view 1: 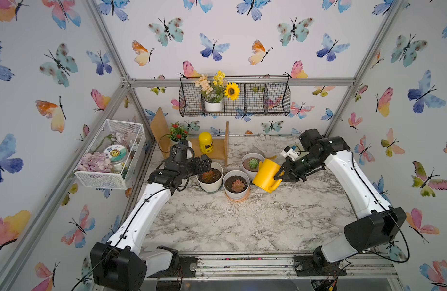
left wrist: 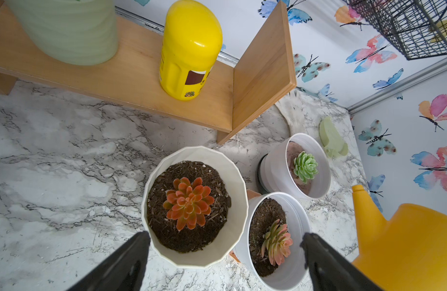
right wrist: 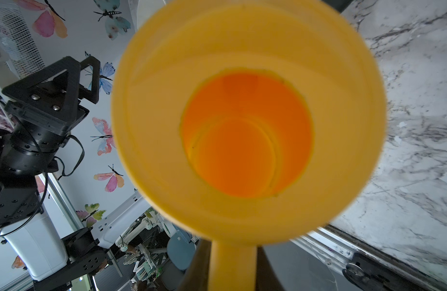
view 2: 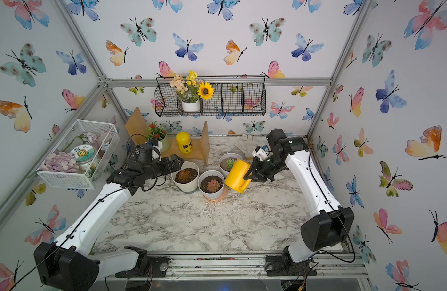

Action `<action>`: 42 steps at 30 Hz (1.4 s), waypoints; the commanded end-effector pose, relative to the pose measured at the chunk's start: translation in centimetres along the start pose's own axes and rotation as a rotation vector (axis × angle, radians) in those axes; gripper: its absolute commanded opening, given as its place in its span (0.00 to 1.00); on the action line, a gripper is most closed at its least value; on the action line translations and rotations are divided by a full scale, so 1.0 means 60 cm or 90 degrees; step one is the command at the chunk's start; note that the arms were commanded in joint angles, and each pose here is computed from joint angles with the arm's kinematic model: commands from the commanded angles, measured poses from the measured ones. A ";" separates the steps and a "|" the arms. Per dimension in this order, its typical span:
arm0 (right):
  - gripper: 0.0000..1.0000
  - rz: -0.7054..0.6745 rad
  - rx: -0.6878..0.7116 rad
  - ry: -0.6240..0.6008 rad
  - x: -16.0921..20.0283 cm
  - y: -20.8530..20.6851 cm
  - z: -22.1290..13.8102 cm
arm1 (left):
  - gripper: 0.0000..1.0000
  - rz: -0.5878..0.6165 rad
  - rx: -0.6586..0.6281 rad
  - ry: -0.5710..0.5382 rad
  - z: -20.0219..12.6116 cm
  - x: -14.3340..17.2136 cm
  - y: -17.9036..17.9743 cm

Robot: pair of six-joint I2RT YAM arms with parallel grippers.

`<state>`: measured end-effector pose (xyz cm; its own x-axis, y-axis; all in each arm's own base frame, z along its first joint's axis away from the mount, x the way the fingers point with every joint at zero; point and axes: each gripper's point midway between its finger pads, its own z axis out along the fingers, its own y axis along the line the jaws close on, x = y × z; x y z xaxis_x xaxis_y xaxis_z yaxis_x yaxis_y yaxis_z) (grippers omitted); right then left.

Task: Water the succulent around the soil edge
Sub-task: Water the soil of the potted plant with water.

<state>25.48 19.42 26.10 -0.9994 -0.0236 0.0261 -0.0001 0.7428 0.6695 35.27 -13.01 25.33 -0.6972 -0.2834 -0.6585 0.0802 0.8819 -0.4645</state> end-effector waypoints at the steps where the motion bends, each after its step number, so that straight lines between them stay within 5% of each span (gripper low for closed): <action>1: 0.01 -0.010 -0.028 0.014 0.019 0.017 -0.001 | 0.99 0.004 0.021 0.002 -0.006 0.004 -0.007; 13: 0.01 -0.048 -0.046 0.050 0.016 0.065 0.024 | 0.98 0.002 0.019 0.005 -0.008 0.013 -0.003; 29: 0.01 -0.072 -0.026 0.028 -0.080 0.074 0.049 | 0.99 -0.001 0.018 -0.005 -0.011 0.000 -0.007; 42: 0.01 -0.052 -0.038 -0.038 -0.096 0.041 -0.017 | 0.99 0.002 0.023 0.004 -0.001 -0.006 -0.013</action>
<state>32.60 20.67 26.69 -0.9996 -0.0144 -0.0226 -0.0261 0.7176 0.6960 35.07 -13.16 24.89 -0.7073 -0.2806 -0.6488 0.0821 0.8790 -0.4696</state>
